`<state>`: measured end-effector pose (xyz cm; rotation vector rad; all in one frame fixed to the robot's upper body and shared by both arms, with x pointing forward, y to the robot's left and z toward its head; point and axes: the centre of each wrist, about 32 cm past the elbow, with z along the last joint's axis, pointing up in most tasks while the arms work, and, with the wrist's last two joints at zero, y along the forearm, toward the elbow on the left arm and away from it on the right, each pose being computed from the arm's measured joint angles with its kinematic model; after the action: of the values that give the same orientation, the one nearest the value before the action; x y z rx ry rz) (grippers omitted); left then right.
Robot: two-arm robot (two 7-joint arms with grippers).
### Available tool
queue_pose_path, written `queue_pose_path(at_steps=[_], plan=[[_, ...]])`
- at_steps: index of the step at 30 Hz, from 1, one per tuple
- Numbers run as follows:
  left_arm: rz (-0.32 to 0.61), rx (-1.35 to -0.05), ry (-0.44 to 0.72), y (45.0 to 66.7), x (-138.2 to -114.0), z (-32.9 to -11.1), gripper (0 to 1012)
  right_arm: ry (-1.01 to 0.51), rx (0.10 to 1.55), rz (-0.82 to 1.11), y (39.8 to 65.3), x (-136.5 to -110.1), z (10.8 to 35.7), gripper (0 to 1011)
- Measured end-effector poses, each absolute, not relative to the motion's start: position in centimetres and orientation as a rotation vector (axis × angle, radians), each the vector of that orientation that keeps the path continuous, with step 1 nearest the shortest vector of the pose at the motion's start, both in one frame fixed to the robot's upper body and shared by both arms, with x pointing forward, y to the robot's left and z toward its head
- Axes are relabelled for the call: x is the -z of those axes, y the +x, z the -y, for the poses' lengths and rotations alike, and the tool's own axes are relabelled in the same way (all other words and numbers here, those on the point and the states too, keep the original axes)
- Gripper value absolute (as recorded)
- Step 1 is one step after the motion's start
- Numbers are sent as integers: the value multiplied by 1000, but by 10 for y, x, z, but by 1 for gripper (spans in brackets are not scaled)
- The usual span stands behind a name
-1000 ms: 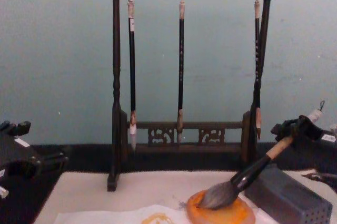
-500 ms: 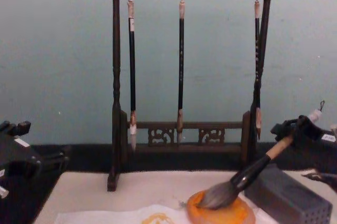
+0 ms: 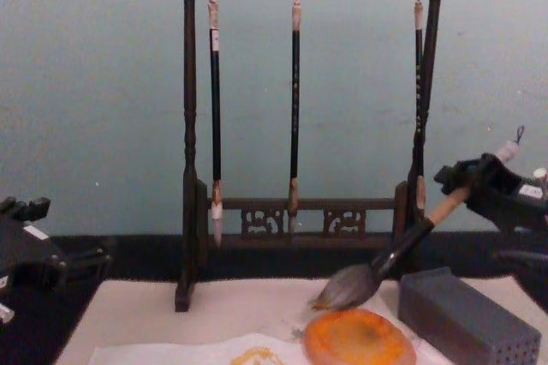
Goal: Pick up the brush from the inkstone, write on the paper, then place the brush back to its original position.
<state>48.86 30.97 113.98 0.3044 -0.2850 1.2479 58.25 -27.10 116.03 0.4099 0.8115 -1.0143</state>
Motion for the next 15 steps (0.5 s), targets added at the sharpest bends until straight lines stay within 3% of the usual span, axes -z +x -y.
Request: queue_pose_path(at_steps=[15], plan=[[285,-1248,304,489,-1140,-310,1001,332,967,-519,572,-1184,268,155]])
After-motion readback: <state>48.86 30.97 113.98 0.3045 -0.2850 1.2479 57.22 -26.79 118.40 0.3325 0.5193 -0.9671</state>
